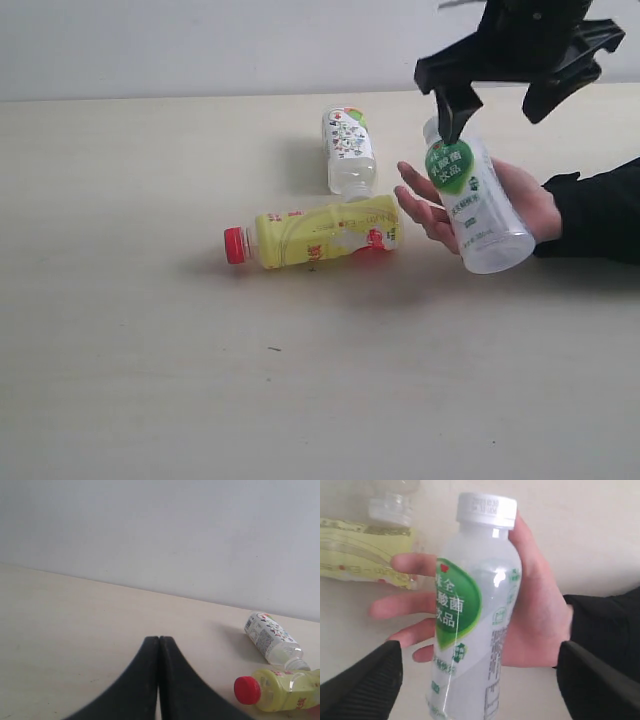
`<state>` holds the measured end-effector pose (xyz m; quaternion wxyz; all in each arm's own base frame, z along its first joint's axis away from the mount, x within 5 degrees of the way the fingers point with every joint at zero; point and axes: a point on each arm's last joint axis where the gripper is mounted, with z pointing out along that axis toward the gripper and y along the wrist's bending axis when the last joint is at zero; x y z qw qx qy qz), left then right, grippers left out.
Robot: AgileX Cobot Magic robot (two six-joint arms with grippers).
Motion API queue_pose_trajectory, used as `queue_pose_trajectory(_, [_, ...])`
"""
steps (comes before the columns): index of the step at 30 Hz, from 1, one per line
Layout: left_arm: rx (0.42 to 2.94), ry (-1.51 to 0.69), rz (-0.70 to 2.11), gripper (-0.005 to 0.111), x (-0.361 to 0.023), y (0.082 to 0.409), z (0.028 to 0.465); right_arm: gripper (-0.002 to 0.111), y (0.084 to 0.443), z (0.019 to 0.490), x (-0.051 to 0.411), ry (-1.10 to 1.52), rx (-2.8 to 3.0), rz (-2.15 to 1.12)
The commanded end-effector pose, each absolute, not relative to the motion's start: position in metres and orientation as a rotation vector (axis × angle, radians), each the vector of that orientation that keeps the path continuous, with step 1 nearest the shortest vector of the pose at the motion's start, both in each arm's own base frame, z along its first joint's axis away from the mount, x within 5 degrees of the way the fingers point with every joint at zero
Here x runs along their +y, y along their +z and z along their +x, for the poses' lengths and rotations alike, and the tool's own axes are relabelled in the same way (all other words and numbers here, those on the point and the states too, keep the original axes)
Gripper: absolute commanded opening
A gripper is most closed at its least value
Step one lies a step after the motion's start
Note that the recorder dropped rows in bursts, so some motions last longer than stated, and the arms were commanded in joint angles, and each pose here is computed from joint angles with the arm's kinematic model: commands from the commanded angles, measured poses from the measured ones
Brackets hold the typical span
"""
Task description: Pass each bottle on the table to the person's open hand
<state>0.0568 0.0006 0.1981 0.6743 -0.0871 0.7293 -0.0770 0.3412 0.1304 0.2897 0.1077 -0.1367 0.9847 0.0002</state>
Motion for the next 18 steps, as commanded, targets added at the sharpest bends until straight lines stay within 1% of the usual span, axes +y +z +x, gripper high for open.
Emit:
queue_pose_trajectory(1, [1.625, -0.171, -0.195, 0.002, 0.001, 0.200, 0.056, 0.072, 0.343, 0.314, 0.122, 0.097, 2.756, -0.392])
queue_pose_trajectory(5, [1.625, -0.171, -0.195, 0.002, 0.001, 0.200, 0.056, 0.049, 0.379, 0.285, 0.114, 0.173, 2.645, -0.423])
queue_pose_trajectory(8, [1.625, -0.171, -0.195, 0.002, 0.001, 0.200, 0.056, 0.029, 0.401, 0.246, 0.103, 0.241, 2.566, -0.455])
queue_pose_trajectory(9, [1.625, -0.171, -0.195, 0.002, 0.001, 0.200, 0.056, 0.020, 0.404, 0.233, 0.098, 0.246, 2.524, -0.457])
queue_pose_trajectory(12, [1.625, -0.171, -0.195, 0.002, 0.001, 0.200, 0.056, 0.004, 0.413, 0.192, 0.082, 0.260, 2.373, -0.460])
queue_pose_trajectory(13, [1.625, -0.171, -0.195, 0.002, 0.001, 0.200, 0.056, 0.000, 0.408, 0.181, 0.077, 0.258, 2.349, -0.465])
queue_pose_trajectory(17, [1.625, -0.171, -0.195, 0.002, 0.001, 0.200, 0.056, 0.000, 0.388, 0.132, 0.058, 0.248, 2.187, -0.494])
queue_pose_trajectory(18, [1.625, -0.171, -0.195, 0.002, 0.001, 0.200, 0.056, 0.000, 0.375, 0.121, 0.053, 0.240, 2.160, -0.506])
